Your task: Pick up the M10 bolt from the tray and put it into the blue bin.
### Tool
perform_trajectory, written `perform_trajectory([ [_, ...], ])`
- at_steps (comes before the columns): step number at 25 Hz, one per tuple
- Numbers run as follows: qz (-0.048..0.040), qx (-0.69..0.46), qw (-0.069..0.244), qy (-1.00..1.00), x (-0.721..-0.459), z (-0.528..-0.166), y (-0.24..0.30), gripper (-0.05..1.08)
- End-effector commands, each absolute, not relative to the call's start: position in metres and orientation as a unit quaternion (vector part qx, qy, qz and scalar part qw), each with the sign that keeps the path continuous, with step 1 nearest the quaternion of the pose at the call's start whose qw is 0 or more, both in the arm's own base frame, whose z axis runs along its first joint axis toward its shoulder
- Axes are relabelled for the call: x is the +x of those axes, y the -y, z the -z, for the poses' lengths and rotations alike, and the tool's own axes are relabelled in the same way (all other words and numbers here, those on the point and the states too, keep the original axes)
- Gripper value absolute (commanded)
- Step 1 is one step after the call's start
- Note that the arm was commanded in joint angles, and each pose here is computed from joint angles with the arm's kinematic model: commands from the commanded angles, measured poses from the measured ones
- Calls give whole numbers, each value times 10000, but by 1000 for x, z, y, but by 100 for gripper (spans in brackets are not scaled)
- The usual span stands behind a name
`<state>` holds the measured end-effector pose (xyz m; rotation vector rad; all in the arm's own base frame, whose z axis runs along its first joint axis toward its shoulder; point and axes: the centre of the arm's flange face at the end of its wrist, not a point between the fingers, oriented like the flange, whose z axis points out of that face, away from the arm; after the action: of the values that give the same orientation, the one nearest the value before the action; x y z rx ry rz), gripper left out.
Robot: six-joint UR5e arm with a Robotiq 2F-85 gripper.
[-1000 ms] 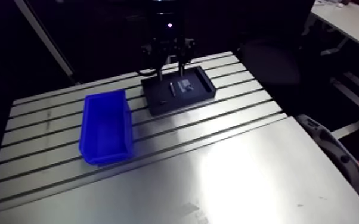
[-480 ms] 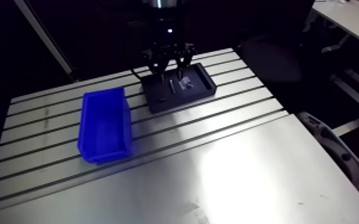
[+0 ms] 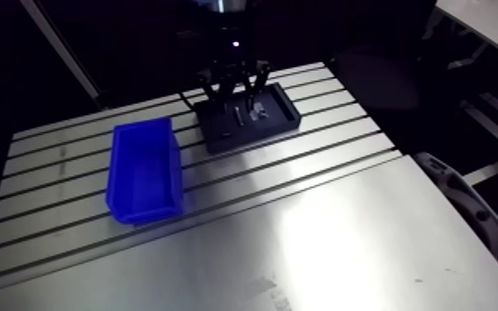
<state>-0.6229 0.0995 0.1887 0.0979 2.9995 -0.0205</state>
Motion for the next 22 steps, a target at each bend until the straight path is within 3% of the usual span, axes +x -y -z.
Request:
perform_trajectory([
  [1, 53, 322, 683, -9971, -625, -183, -100, 48],
  [22, 93, 175, 769, -9968, -622, -171, -98, 57],
])
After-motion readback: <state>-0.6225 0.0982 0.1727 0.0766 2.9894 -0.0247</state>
